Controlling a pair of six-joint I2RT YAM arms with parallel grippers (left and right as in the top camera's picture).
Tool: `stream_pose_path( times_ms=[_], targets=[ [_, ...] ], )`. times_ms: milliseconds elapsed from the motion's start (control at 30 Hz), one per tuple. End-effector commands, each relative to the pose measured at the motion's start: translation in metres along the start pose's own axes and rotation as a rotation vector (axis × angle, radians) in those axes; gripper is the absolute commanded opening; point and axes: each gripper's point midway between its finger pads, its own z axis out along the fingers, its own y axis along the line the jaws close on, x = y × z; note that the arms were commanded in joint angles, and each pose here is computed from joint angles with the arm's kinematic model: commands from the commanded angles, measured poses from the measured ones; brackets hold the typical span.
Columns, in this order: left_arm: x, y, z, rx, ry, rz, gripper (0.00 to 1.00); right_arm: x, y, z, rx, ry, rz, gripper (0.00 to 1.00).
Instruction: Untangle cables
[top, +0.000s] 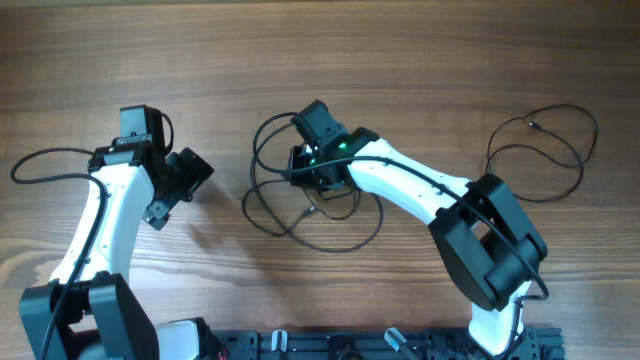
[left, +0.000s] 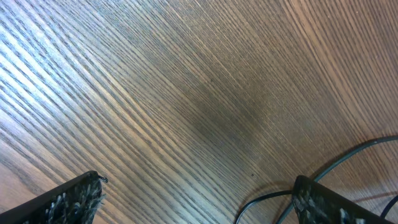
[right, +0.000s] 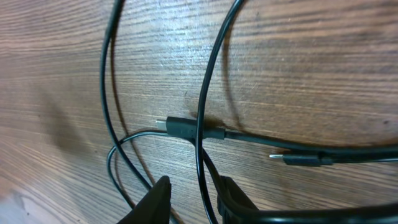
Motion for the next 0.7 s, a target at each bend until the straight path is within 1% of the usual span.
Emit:
stream_pose_path(
  times_ms=[0, 67, 133, 267, 367, 400, 500, 533, 633, 667],
  targets=[
    [0.001, 0.005, 0.003, -0.020, 0.008, 0.009, 1.00, 0.008, -0.015, 0.022, 0.058, 0.020, 0.039, 0.25],
    [0.002, 0.005, 0.003, -0.022, 0.011, 0.009, 1.00, 0.011, -0.017, 0.026, 0.060, 0.036, 0.043, 0.16],
    [0.002, 0.005, 0.003, -0.023, 0.011, 0.009, 1.00, 0.012, -0.016, 0.026, 0.057, 0.040, 0.036, 0.04],
    [0.003, 0.006, 0.003, -0.026, 0.016, 0.009, 1.00, 0.005, -0.012, 0.019, 0.037, 0.018, 0.005, 0.04],
    [0.004, 0.006, 0.003, -0.024, 0.018, 0.009, 1.00, -0.017, 0.008, -0.013, -0.028, -0.061, -0.073, 0.04],
    [0.004, 0.006, 0.003, -0.024, 0.018, 0.009, 1.00, -0.027, 0.016, -0.029, -0.054, -0.098, -0.106, 0.04],
    [0.004, 0.006, 0.003, -0.023, 0.019, 0.009, 1.00, -0.063, 0.043, -0.114, -0.168, -0.280, -0.156, 0.04],
    [0.006, 0.003, 0.003, -0.006, 0.033, 0.008, 1.00, -0.080, 0.053, -0.172, -0.241, -0.403, -0.156, 0.04],
    [0.012, -0.006, 0.003, 0.043, 0.067, 0.008, 1.00, -0.097, 0.053, -0.259, -0.325, -0.588, -0.147, 0.04],
    [0.015, -0.011, 0.002, 0.071, 0.084, 0.008, 1.00, -0.101, 0.047, -0.300, -0.356, -0.676, -0.139, 0.04]
  ],
)
